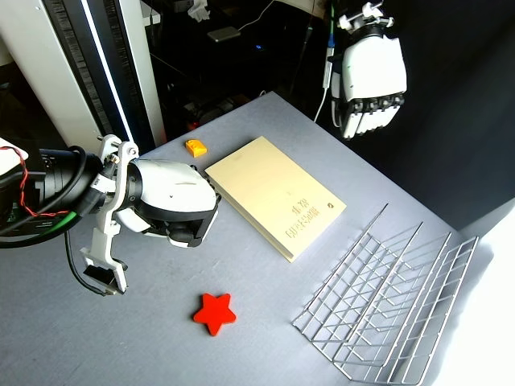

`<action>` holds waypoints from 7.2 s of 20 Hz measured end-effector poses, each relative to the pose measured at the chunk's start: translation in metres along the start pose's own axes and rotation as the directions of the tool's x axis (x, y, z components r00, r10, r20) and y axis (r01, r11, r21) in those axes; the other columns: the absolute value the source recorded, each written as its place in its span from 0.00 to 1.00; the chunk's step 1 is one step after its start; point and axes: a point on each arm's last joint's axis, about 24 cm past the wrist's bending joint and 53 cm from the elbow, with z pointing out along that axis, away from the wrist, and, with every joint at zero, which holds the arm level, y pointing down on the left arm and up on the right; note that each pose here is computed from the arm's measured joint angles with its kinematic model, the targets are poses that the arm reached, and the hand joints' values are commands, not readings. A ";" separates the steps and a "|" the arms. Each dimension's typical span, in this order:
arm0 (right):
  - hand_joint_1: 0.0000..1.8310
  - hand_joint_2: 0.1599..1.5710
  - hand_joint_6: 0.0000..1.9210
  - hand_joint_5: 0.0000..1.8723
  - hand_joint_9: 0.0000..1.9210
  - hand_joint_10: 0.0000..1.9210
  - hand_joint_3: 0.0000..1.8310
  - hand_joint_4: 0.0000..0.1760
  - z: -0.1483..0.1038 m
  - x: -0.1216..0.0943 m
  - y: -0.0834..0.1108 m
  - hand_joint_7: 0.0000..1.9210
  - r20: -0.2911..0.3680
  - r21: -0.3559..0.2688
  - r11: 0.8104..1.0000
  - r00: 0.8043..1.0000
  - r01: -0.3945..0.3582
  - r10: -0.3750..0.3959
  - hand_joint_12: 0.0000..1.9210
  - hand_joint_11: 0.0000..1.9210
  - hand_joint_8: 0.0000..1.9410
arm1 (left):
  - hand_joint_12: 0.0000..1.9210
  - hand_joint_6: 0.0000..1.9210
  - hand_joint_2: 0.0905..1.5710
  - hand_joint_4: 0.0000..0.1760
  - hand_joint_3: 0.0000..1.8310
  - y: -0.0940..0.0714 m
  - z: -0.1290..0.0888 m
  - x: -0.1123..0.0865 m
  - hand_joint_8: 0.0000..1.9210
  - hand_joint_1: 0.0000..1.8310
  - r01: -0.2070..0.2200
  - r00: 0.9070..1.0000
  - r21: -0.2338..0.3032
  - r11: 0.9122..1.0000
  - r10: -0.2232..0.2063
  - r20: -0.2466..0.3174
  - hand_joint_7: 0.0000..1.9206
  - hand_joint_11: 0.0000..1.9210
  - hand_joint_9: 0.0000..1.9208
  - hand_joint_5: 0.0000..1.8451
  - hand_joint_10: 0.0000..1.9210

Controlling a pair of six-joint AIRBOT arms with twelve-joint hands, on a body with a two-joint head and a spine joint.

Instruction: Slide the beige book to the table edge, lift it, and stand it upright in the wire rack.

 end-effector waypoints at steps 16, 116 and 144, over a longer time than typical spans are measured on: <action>0.04 0.62 0.00 0.10 0.12 0.00 0.00 0.00 0.004 0.024 0.012 0.11 -0.057 -0.024 1.000 0.998 -0.014 0.012 0.35 0.00 0.00 | 0.36 0.00 0.67 0.00 0.00 0.032 -0.010 -0.013 0.00 0.07 0.160 0.987 -0.074 0.984 -0.158 0.034 0.14 0.00 0.16 0.11 0.00; 0.07 0.62 0.00 0.12 0.15 0.00 0.00 0.00 0.182 -0.049 0.030 0.15 0.058 -0.039 0.999 0.998 0.038 -0.036 0.43 0.00 0.00 | 0.32 0.00 0.65 0.00 0.00 0.179 -0.033 0.021 0.00 0.12 0.892 0.439 -0.249 0.378 -0.856 0.273 0.16 0.00 0.14 0.17 0.00; 0.08 0.63 0.00 0.15 0.17 0.00 0.00 0.00 0.205 -0.062 0.036 0.17 0.077 -0.038 0.997 0.995 0.060 -0.057 0.50 0.00 0.00 | 0.42 0.00 0.64 0.00 0.00 0.215 -0.053 0.032 0.00 0.39 0.958 0.254 -0.242 0.156 -0.852 0.457 0.14 0.00 0.15 0.15 0.00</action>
